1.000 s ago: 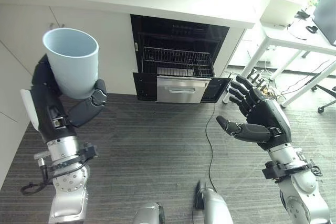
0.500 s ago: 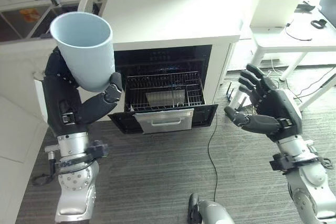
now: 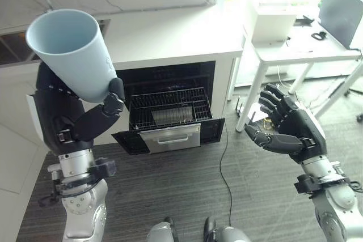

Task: Place the dishes in the dishwasher.

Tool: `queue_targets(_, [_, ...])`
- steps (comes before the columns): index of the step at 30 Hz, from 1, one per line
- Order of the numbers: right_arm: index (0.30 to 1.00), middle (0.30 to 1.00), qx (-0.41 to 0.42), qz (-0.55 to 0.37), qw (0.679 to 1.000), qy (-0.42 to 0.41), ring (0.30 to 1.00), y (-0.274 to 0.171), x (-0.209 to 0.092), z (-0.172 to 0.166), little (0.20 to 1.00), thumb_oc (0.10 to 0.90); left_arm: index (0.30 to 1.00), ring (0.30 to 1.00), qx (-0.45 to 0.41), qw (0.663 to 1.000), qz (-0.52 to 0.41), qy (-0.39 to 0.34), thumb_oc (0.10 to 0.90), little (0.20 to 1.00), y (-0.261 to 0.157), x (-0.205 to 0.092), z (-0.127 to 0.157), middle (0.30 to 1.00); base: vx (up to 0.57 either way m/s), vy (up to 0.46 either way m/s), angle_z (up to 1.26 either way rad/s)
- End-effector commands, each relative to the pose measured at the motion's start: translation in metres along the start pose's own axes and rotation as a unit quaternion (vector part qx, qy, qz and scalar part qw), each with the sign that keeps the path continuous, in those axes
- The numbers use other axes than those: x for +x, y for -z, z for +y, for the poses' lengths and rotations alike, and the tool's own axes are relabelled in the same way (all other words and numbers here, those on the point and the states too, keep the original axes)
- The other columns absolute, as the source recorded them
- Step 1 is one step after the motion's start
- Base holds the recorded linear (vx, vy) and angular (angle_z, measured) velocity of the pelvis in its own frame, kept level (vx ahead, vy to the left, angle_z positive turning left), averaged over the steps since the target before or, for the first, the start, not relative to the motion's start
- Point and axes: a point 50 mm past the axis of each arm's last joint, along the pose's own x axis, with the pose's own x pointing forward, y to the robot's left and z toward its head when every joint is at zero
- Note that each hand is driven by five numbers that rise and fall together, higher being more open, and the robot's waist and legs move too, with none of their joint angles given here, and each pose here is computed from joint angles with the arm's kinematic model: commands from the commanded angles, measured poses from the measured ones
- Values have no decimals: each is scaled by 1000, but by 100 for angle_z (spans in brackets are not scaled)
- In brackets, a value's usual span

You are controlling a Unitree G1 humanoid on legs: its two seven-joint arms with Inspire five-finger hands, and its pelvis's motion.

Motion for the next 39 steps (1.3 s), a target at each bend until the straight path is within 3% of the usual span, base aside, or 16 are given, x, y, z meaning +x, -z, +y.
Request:
queue_targets(1, [900, 900, -3, -132, 991, -31, 900, -41, 22, 4, 900, 800, 300, 300, 0, 994, -112, 16, 400, 300, -31, 19, 0, 300, 111, 158, 9])
queue_targets(15, [900, 900, 28, -155, 987, -14, 900, -36, 36, 21, 900, 800, 300, 300, 65, 985, -140, 81, 400, 300, -32, 38, -16, 300, 111, 171, 15])
queue_targets(26, [900, 900, 8, -146, 989, -19, 900, -39, 43, 24, 900, 800, 300, 300, 77, 986, -138, 60, 400, 300, -34, 39, -18, 300, 282, -357, -5])
queue_targets(34, [900, 900, 13, -130, 991, -30, 900, -42, 33, 12, 900, 800, 300, 300, 36, 989, -132, 48, 400, 300, -36, 29, -17, 300, 173, -342, 2])
queue_targets(39, [900, 900, 6, -123, 991, -48, 900, -36, 39, 19, 900, 800, 300, 300, 11, 993, -112, 43, 400, 300, -30, 24, -16, 300, 101, 11, 16])
